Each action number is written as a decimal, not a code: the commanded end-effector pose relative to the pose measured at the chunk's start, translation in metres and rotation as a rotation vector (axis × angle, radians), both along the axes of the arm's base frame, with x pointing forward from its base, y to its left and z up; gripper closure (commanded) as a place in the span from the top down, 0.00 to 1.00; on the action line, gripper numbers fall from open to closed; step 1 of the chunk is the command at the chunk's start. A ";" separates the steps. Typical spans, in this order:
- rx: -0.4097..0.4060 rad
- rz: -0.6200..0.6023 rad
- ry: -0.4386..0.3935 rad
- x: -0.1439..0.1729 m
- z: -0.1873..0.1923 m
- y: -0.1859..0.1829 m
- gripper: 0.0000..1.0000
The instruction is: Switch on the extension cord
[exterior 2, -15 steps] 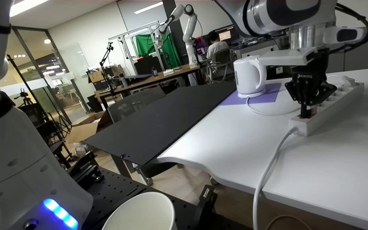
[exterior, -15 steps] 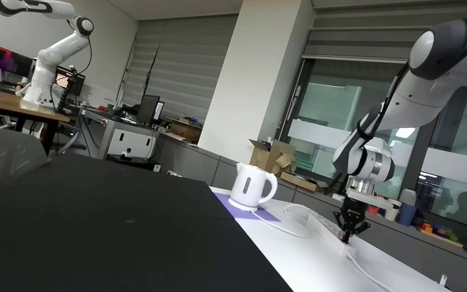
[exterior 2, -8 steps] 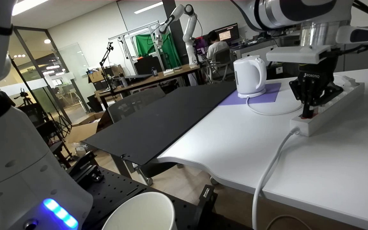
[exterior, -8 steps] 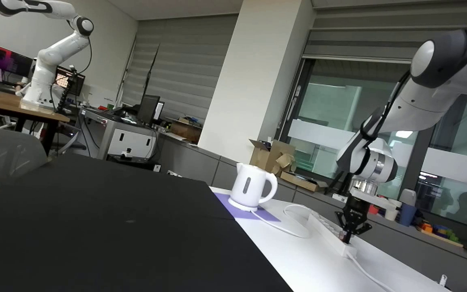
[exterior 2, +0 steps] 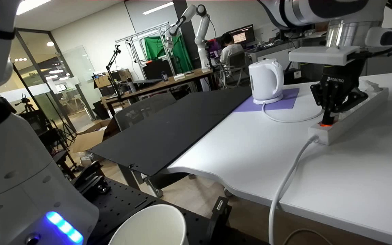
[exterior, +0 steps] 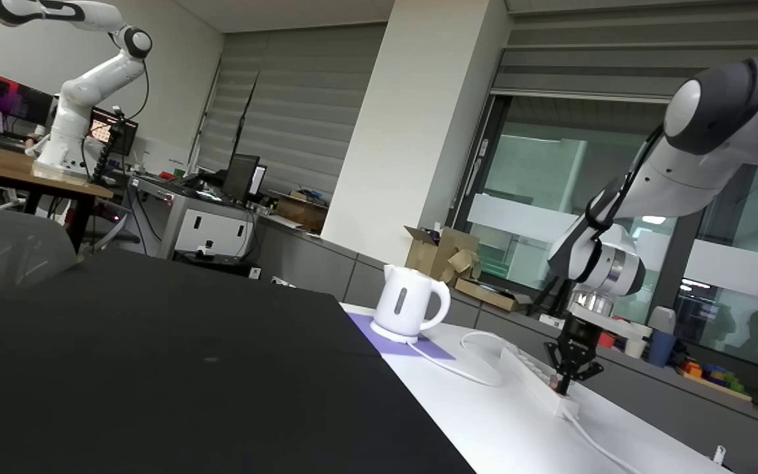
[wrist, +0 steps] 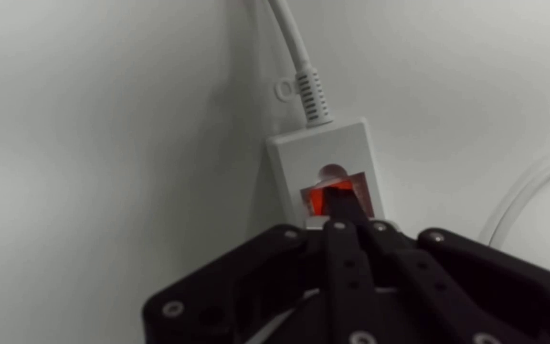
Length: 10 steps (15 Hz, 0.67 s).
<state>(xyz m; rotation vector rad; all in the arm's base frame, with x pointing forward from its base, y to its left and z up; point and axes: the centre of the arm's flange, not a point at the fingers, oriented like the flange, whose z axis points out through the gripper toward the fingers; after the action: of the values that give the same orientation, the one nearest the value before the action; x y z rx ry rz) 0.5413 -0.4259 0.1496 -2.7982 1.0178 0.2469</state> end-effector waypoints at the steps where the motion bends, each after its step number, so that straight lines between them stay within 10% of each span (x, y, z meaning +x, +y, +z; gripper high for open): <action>1: -0.004 0.020 0.001 0.011 0.013 0.010 0.00; 10: -0.087 0.159 0.021 0.029 0.107 0.064 0.00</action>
<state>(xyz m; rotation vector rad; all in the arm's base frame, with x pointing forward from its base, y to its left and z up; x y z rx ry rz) 0.5785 -0.3821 0.2200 -2.9004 0.8547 0.2348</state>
